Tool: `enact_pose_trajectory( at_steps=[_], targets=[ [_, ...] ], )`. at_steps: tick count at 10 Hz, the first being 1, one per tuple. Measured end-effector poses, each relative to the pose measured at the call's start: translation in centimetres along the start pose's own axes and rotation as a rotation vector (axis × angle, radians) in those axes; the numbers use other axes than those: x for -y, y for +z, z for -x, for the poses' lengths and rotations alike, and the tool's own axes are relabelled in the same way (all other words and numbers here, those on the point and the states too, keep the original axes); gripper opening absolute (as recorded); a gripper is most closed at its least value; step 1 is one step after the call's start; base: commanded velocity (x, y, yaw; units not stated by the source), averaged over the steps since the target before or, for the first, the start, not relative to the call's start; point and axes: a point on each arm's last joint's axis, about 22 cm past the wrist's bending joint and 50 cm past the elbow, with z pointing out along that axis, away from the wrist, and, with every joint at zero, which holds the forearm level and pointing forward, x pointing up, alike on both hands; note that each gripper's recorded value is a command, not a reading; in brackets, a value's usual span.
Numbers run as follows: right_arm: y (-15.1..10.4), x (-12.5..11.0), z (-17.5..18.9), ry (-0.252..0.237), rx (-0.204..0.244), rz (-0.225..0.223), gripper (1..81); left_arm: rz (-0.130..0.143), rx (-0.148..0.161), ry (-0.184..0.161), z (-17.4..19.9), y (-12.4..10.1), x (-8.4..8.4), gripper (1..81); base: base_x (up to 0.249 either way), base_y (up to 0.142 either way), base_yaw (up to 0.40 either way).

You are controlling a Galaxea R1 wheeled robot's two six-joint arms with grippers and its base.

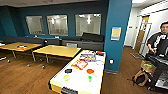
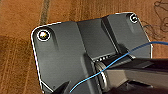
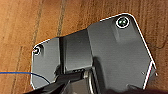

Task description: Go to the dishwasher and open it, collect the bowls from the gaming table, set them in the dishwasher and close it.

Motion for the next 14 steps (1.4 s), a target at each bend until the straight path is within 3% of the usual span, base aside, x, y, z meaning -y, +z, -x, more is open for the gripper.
enact_pose_trajectory(
  at_steps=[2,9,14],
  targets=[
    [-0.02,-0.06,0.02,0.001,0.000,0.001,81.1,0.004,0.018,-0.004,1.08,0.00,-0.26,81.1,0.000,-0.148,0.000],
    [0.02,-0.02,-0.33,-0.001,-0.004,0.000,81.1,0.003,0.017,-0.004,1.07,0.00,-0.24,81.1,0.000,0.000,0.000],
    [0.03,0.02,-0.36,-0.001,-0.005,0.000,81.1,0.003,0.017,-0.004,1.11,0.00,-0.25,81.1,-0.025,0.101,0.000]
  ],
)
